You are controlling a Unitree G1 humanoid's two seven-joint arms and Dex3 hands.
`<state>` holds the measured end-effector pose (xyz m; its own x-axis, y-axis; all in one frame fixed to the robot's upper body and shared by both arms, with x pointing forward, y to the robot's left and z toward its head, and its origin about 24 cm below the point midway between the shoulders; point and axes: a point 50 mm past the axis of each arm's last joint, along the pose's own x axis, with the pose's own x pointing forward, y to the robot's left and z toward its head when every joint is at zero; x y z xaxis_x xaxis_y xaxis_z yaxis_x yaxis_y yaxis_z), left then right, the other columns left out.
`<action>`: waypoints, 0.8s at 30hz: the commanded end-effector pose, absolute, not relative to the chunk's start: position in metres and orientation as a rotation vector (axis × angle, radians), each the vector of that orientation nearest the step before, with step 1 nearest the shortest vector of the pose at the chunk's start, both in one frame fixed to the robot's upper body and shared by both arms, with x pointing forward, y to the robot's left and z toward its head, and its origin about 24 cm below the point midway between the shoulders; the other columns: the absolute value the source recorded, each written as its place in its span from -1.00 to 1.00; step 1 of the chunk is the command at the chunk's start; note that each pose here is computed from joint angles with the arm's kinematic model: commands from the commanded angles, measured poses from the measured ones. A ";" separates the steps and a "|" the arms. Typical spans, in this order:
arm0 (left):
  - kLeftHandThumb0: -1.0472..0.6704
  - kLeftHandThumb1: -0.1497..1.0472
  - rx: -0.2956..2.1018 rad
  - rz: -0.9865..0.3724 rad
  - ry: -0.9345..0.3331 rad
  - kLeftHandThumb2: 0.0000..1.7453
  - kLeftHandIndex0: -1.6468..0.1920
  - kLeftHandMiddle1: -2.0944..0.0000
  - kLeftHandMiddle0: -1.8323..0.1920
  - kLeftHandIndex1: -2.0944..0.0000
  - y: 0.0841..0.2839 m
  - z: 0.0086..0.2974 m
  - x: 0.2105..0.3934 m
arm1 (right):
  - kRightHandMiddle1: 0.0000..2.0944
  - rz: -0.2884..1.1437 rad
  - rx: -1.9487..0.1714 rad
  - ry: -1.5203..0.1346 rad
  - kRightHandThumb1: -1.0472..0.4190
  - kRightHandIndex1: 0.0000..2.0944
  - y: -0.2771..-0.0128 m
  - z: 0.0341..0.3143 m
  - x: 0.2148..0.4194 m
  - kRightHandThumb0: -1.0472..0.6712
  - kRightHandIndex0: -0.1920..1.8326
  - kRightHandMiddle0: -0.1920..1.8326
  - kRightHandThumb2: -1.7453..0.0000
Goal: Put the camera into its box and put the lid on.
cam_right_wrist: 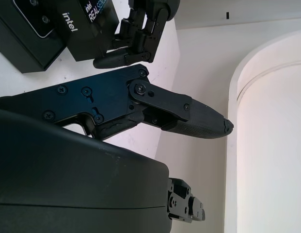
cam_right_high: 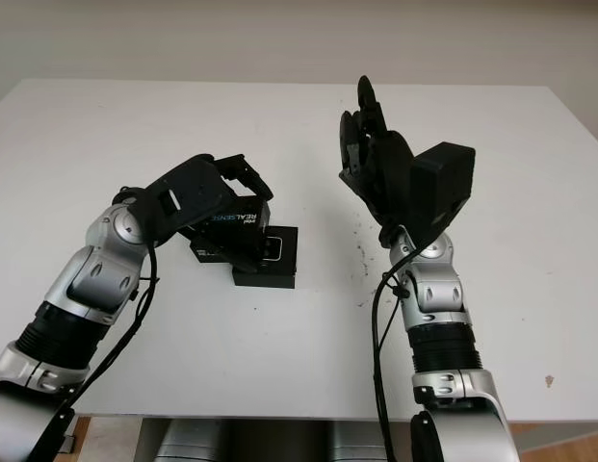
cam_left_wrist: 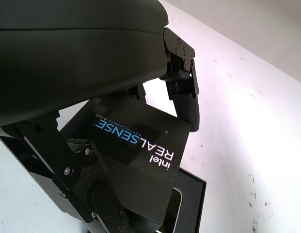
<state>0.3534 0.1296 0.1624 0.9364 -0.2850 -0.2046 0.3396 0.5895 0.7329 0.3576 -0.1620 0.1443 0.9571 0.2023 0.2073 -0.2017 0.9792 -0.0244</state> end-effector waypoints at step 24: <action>0.08 0.81 0.863 -0.432 0.059 -0.93 0.43 -0.47 0.35 -0.41 0.108 0.165 0.352 | -1.00 0.201 -0.037 -0.245 -1.00 -1.00 -0.157 0.146 0.357 -0.60 -1.00 -1.00 0.23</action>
